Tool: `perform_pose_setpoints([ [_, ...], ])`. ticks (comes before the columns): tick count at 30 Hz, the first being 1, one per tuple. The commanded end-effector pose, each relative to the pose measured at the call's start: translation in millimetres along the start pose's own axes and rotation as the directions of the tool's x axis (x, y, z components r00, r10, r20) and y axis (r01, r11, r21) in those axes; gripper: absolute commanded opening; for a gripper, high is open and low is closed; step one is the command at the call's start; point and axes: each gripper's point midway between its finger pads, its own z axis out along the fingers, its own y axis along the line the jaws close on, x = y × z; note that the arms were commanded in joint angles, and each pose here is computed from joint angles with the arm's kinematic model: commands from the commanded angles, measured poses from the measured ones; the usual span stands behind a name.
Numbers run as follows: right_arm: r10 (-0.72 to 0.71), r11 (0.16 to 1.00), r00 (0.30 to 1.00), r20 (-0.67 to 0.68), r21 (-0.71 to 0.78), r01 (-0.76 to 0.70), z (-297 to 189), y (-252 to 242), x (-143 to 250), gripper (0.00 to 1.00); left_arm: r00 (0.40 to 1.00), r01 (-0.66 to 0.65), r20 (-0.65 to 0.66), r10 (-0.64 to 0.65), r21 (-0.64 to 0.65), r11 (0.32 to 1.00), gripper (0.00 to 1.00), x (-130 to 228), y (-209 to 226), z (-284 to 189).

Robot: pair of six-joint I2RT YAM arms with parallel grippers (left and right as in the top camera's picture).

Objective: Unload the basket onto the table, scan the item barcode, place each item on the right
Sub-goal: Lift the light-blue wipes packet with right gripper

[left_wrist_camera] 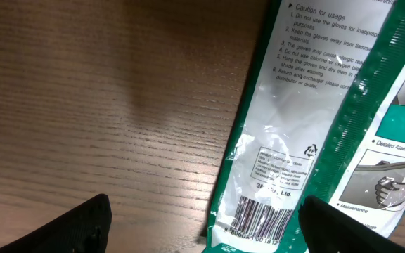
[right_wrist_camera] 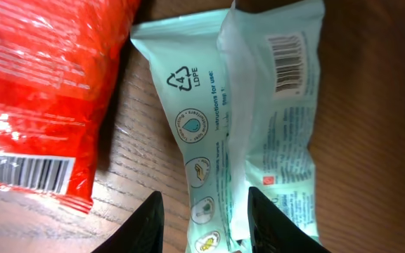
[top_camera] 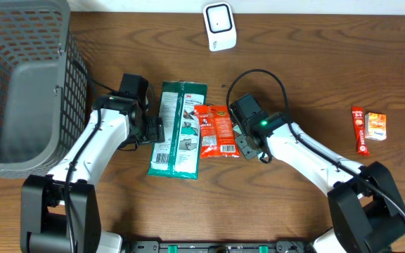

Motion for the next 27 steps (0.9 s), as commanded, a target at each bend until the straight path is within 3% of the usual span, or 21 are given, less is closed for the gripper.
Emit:
perform_pose_setpoints([
  [1, 0.003, 1.0, 0.999, -0.048, 0.01, -0.003, 13, 3, 9, 0.33, 1.0, 0.003, 0.005, -0.003, -0.008, 1.0, 0.86, -1, 1, -1],
  [9, -0.023, 1.0, 0.993, -0.117, 0.009, 0.025, 32, 10, 22, 0.23, 1.0, 0.003, 0.005, -0.003, -0.008, 1.0, 0.86, -1, 1, -1],
  [13, -0.063, 0.998, 0.99, -0.123, 0.008, 0.064, 31, 9, 22, 0.01, 1.0, 0.003, 0.005, -0.003, -0.008, 1.0, 0.86, -1, 1, -1],
  [22, -0.031, 0.999, 0.999, 0.011, -0.013, 0.032, -19, 9, -9, 0.01, 1.0, 0.003, 0.005, -0.003, -0.008, 1.0, 0.86, -1, 1, -1],
  [27, 0.129, 0.99, 0.985, 0.116, -0.062, -0.123, -52, 6, -23, 0.01, 1.0, 0.003, 0.005, -0.003, -0.007, 1.0, 0.87, -1, 1, -1],
])
